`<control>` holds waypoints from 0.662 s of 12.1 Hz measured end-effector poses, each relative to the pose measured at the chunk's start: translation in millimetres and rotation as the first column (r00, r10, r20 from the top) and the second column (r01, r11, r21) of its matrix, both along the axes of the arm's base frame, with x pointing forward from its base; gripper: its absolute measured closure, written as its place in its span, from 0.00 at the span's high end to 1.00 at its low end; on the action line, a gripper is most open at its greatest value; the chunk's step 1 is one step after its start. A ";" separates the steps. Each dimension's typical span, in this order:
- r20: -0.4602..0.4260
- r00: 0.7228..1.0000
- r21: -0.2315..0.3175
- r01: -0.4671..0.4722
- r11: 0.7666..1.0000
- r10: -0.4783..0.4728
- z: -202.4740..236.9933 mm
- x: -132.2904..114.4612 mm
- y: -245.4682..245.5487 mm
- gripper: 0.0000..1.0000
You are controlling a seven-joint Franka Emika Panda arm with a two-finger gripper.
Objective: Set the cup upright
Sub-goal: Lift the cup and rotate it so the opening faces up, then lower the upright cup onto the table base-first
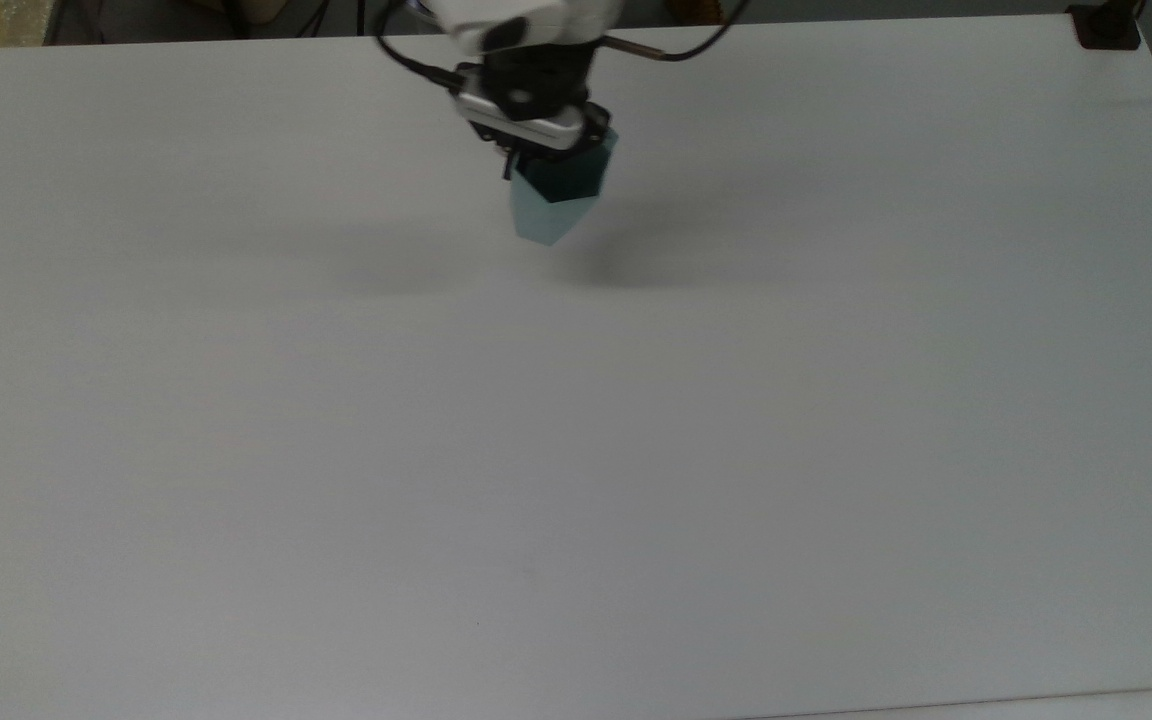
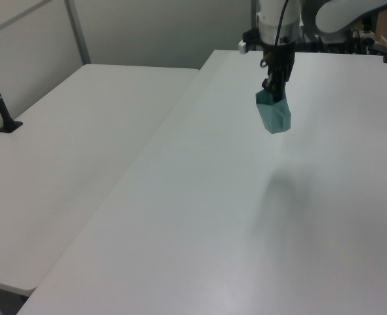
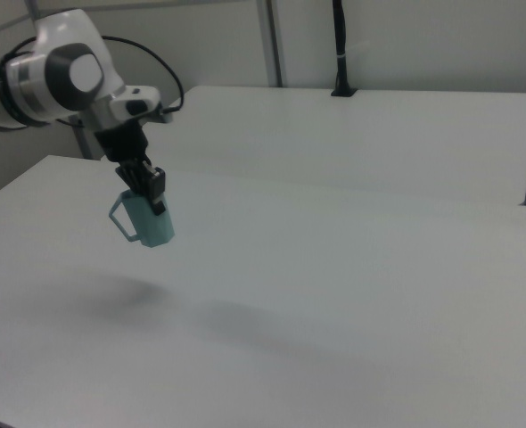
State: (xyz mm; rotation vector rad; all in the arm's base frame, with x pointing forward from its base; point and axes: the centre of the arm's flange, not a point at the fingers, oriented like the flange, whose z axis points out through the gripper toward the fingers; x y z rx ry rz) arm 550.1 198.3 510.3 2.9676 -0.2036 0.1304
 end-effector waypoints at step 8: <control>0.075 0.980 0.198 0.166 0.966 -0.184 -80.2 10.7 -115.1 0.04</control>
